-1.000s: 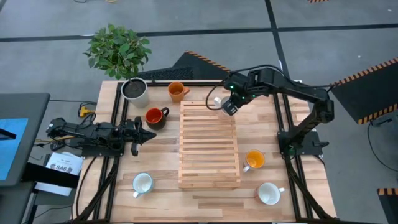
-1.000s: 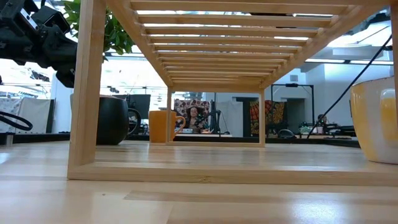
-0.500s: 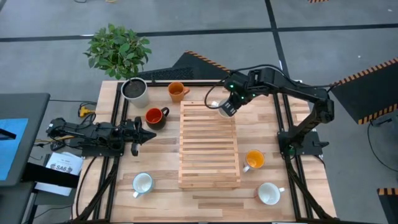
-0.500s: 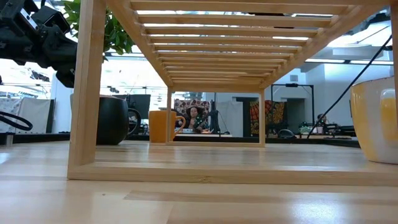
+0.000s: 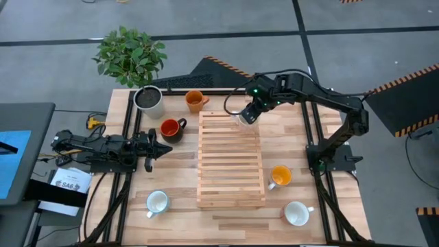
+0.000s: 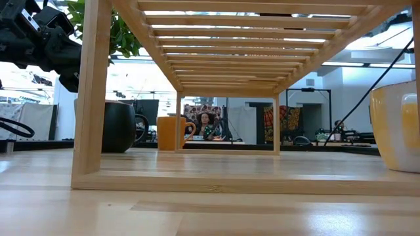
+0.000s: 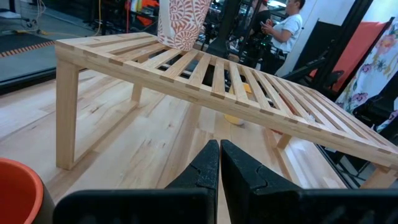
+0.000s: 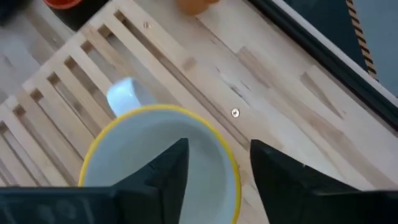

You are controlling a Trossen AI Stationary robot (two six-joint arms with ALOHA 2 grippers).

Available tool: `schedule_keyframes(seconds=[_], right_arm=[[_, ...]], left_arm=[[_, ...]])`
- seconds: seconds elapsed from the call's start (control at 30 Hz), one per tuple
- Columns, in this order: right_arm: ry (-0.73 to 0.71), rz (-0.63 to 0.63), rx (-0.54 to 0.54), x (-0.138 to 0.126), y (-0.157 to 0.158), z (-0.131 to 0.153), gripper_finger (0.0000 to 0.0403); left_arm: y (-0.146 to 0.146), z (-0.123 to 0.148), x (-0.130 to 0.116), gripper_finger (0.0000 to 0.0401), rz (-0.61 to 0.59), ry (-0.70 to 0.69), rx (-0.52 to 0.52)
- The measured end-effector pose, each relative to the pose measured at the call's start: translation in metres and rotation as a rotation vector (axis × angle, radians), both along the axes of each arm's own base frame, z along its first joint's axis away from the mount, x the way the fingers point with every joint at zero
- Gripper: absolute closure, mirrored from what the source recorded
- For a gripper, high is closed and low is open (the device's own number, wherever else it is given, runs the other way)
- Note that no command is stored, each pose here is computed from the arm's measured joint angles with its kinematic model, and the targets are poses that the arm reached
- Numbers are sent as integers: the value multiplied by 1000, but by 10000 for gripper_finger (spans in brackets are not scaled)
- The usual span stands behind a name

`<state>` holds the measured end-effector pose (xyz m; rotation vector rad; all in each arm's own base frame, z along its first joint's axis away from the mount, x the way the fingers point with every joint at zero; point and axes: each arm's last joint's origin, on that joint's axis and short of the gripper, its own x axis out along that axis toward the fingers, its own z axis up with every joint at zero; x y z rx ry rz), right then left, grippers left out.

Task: Place coffee mugs
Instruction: Put the white yellow mug on the shelf, then put the black mug on the shelf

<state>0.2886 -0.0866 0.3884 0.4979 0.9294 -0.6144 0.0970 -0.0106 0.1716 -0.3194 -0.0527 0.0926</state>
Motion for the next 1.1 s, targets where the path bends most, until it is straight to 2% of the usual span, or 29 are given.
schedule_keyframes(seconds=[0.17,0.63,0.8,1.0,1.1], right_arm=[[-9,-14,-4,-1,-5,1,183],[-34,-50,-57,1,-10,3,181],[-95,-39,-84,5,-11,7,181],[-148,5,-138,-4,-10,21,181],[-169,48,-182,-16,-6,32,181]], left_arm=[[0,0,0,401,0,0,0],[0,0,0,401,0,0,0],[0,0,0,401,0,0,0],[0,0,0,401,0,0,0],[0,0,0,401,0,0,0]])
